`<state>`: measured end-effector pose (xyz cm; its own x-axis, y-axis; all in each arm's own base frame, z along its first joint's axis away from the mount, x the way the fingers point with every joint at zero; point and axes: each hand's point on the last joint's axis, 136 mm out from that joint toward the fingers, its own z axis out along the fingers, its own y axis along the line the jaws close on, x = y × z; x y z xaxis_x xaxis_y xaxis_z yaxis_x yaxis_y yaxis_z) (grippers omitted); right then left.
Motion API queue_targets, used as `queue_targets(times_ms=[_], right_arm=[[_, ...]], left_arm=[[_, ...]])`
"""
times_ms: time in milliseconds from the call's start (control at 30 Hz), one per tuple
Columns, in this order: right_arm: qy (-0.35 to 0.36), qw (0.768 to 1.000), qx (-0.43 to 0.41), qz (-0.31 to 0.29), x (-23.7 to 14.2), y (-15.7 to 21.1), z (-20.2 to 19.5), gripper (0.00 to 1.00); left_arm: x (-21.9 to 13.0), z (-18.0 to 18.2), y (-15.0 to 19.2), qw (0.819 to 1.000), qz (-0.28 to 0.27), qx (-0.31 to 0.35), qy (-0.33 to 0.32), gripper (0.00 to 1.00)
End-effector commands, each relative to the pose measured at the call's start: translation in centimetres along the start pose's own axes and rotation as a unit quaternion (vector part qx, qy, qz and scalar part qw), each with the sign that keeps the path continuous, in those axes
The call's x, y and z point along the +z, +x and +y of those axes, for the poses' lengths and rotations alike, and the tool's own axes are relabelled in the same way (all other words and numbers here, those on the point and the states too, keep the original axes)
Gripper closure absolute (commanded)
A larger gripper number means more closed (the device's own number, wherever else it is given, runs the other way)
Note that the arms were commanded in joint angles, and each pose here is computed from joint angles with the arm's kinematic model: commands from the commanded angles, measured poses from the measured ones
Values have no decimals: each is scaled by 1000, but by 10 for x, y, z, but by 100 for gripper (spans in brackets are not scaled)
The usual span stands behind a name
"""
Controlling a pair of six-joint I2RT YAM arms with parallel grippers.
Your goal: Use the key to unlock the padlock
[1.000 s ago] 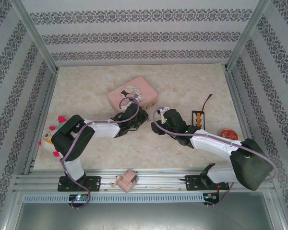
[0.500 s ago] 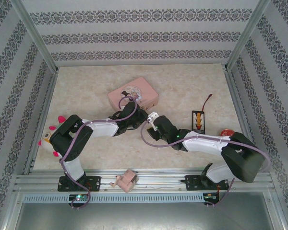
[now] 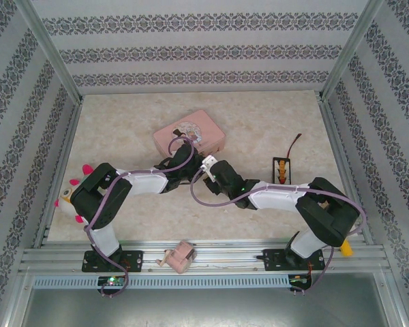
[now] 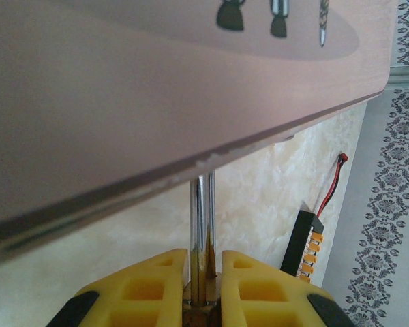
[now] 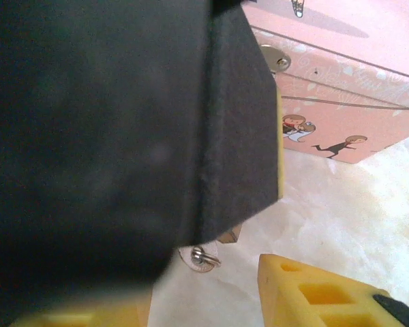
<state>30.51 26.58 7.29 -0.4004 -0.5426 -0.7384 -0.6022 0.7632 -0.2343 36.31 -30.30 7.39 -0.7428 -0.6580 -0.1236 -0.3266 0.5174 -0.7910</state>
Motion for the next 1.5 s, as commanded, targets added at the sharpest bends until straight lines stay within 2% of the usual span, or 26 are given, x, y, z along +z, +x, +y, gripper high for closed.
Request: queue_targets(times_ms=[0,400,667,900,1133,1467], right_arm=[[17,1000,-8,-3,4,-7,-5,56],[23,999,19,13,19,5,-17,66],[-5,999,50,8,22,4,-15,84],[-62,992,107,-2,20,-3,-13,98],[-120,978,173,-8,15,-9,-13,100],[-197,945,261,-21,14,-17,-16,100]], left_arm=[[-6,-10,7,1000,23,-10,12,100],[-7,-15,8,999,30,-6,21,100],[-4,-20,10,999,39,-3,27,100],[-4,-20,9,999,38,-3,27,100],[-3,-20,10,999,40,-3,28,100],[-2,-16,9,999,39,-7,28,100]])
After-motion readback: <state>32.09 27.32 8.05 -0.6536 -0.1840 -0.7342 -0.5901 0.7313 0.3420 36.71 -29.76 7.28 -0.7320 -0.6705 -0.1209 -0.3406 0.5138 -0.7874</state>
